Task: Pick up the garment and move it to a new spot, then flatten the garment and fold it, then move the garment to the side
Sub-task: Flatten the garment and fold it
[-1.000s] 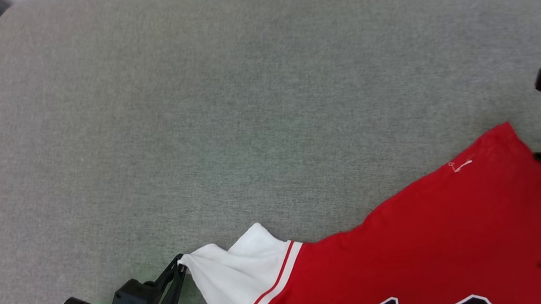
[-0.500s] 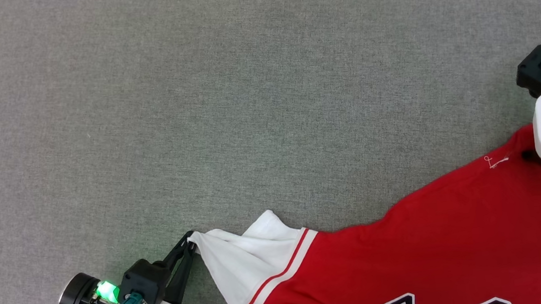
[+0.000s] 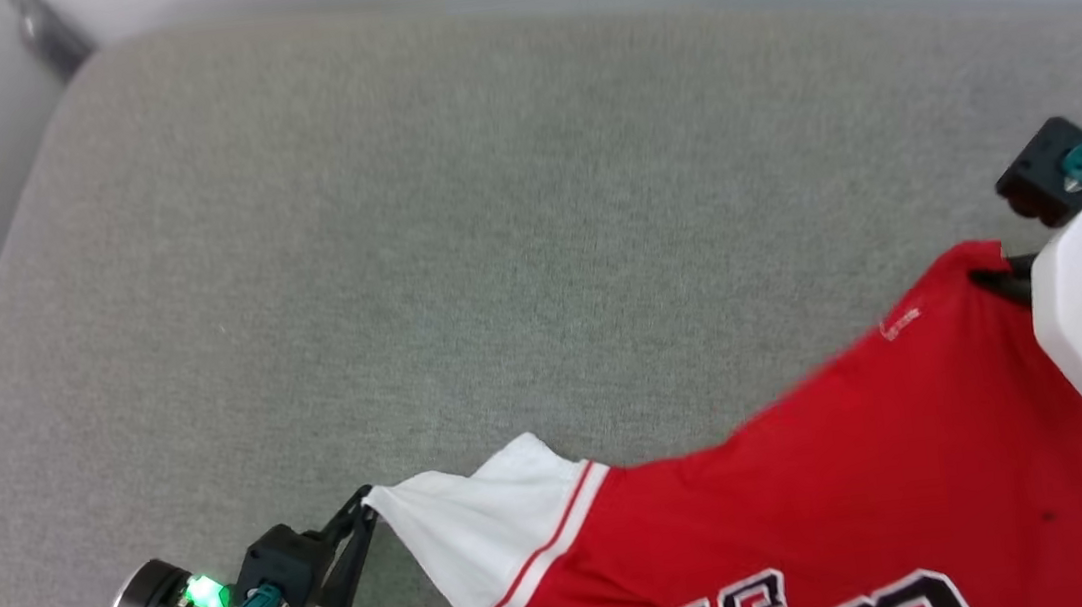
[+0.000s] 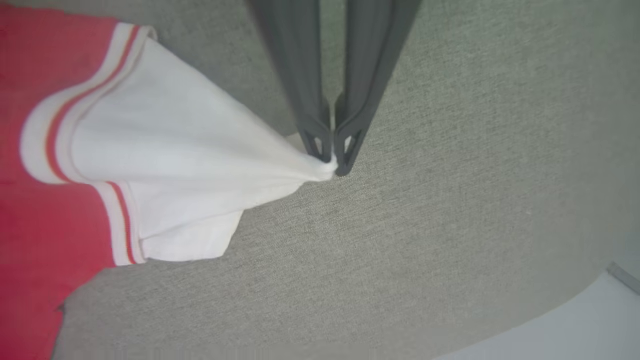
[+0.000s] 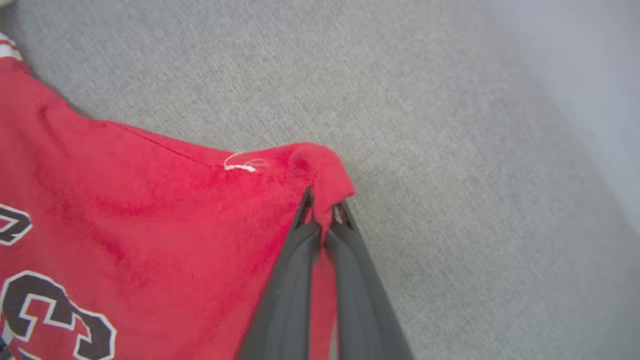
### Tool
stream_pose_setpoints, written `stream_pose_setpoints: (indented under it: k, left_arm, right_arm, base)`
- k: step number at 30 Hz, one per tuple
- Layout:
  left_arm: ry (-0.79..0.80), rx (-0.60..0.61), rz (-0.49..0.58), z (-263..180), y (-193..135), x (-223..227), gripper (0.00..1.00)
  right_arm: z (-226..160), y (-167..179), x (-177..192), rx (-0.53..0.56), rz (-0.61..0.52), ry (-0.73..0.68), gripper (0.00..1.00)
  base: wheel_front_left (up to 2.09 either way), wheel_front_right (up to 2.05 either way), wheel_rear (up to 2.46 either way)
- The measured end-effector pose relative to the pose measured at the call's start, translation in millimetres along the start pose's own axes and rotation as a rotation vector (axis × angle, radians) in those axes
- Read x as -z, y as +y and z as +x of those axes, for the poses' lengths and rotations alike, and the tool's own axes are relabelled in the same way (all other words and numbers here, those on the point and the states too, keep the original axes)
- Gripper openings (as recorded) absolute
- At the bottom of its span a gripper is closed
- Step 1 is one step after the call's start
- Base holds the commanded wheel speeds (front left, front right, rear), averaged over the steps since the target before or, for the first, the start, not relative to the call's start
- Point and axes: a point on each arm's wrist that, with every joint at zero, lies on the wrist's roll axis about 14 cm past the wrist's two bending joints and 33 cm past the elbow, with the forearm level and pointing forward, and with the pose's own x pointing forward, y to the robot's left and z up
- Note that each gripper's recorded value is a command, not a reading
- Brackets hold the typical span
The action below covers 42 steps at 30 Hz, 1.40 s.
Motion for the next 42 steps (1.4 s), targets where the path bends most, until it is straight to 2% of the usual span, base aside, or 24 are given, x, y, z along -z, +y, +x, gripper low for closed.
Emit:
stream_pose_setpoints:
  k: [4,11,16,24,30,34,42]
  left_arm:
    - [-0.106,-0.02,0.045,-6.2,9.2,-32.3,0.0]
    - [-0.376,-0.062,0.164,-9.2,31.9,-132.8,0.0]
    - [-0.535,-0.058,0.256,2.3,41.2,-214.5,0.0]
    - [-0.744,-0.088,0.385,35.0,58.4,-341.0,0.0]
    - [-0.841,-0.128,0.474,68.2,73.8,-410.7,0.0]
    - [-0.874,-0.164,0.517,90.4,88.0,-442.7,0.0]
    - [-0.942,-0.215,0.559,113.0,104.9,-492.7,0.0]
  right_arm:
    - [-39.4,-5.9,-28.5,0.072,-0.007,-0.162,0.0]
    - [-118.9,-34.5,-75.3,0.259,-0.016,-0.436,0.0]
    - [-160.5,-65.2,-98.8,0.396,-0.008,-0.571,0.0]
    - [-192.1,-120.5,-164.1,0.565,-0.045,-0.757,0.0]
    - [-200.7,-168.3,-207.0,0.689,-0.076,-0.84,0.0]
    - [-204.4,-197.1,-233.9,0.764,-0.092,-0.902,0.0]
    - [-195.3,-234.8,-271.7,0.83,-0.102,-0.959,0.0]
  base:
    - [0.0,0.0,0.0]
    - [0.0,0.0,0.0]
    - [0.0,0.0,0.0]
    - [0.0,0.0,0.0]
    - [0.0,0.0,0.0]
    - [0.0,0.0,0.0]
    - [0.0,0.0,0.0]
